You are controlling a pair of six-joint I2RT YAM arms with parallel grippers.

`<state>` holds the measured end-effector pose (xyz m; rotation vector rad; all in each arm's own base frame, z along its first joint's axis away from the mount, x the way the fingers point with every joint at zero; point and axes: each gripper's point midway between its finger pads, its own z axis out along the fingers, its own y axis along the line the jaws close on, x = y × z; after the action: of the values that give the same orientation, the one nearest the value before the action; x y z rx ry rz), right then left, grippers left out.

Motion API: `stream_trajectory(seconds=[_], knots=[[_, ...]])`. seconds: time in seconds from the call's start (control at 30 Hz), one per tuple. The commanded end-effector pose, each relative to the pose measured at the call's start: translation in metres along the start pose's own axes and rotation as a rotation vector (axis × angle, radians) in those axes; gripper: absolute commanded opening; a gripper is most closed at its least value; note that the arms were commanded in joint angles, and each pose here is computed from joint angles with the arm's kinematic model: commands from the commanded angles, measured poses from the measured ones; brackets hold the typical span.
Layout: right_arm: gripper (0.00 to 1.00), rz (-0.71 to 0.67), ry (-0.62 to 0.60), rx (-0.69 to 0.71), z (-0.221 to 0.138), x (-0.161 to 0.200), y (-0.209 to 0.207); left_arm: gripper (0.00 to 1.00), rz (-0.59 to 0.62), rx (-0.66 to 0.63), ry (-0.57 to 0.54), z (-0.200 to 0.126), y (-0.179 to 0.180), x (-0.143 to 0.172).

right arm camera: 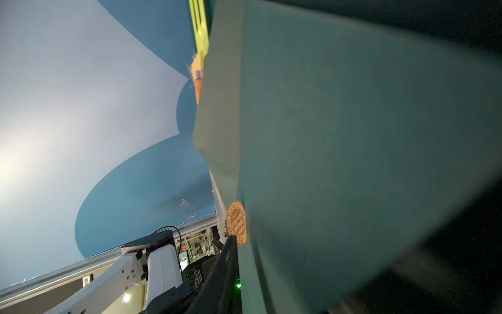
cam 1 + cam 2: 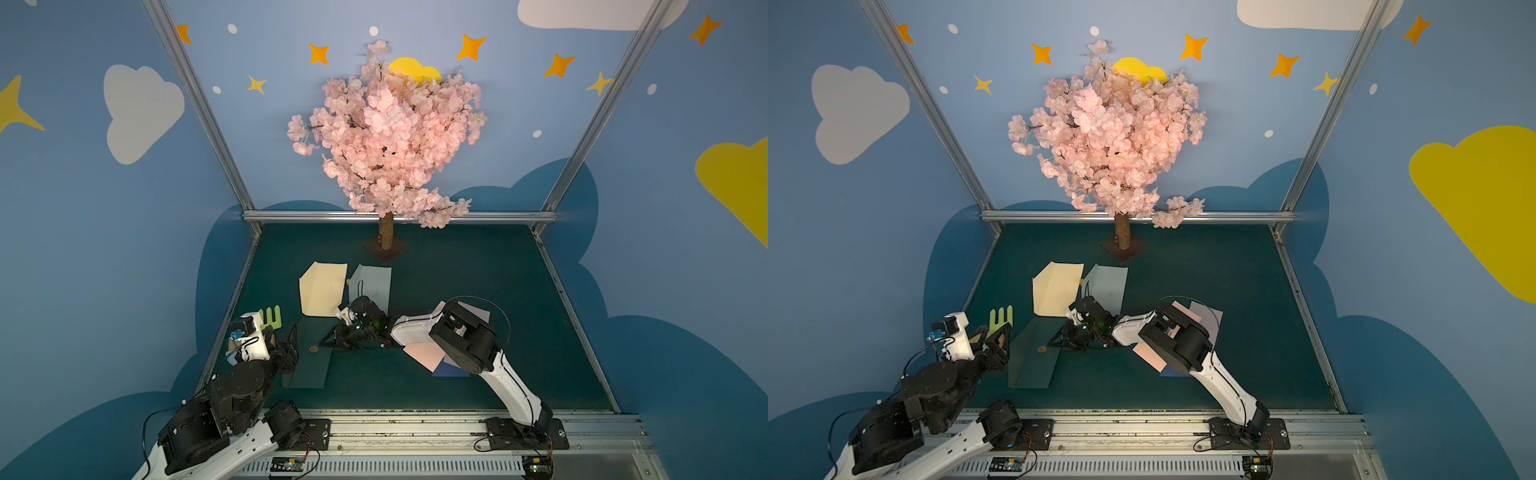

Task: Open the envelope
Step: Place the envelope at the center of the board.

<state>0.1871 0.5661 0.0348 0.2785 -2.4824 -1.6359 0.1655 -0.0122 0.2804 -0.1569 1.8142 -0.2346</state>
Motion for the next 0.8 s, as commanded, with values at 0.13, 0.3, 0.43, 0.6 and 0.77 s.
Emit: stream_trajectory(seconds=[0.13,0.3,0.43,0.6,0.77], knots=[[0.36,0.014,-0.004,0.087,-0.015,0.006,-0.005,0.61,-0.006,-0.013,-0.003,0.0,0.005,0.005],[0.41,0.044,0.005,0.135,-0.02,0.011,-0.012,0.61,-0.007,-0.017,-0.004,0.0,0.006,0.005],[0.44,0.048,-0.002,0.188,-0.03,0.014,-0.013,0.61,-0.007,-0.016,-0.004,0.0,0.006,0.006],[0.49,0.054,-0.016,0.247,-0.044,0.017,-0.017,0.61,-0.003,-0.017,-0.002,0.001,0.006,0.007],[0.51,0.033,-0.007,0.288,-0.061,0.024,-0.011,0.62,-0.002,-0.009,0.0,0.002,0.003,0.006]])
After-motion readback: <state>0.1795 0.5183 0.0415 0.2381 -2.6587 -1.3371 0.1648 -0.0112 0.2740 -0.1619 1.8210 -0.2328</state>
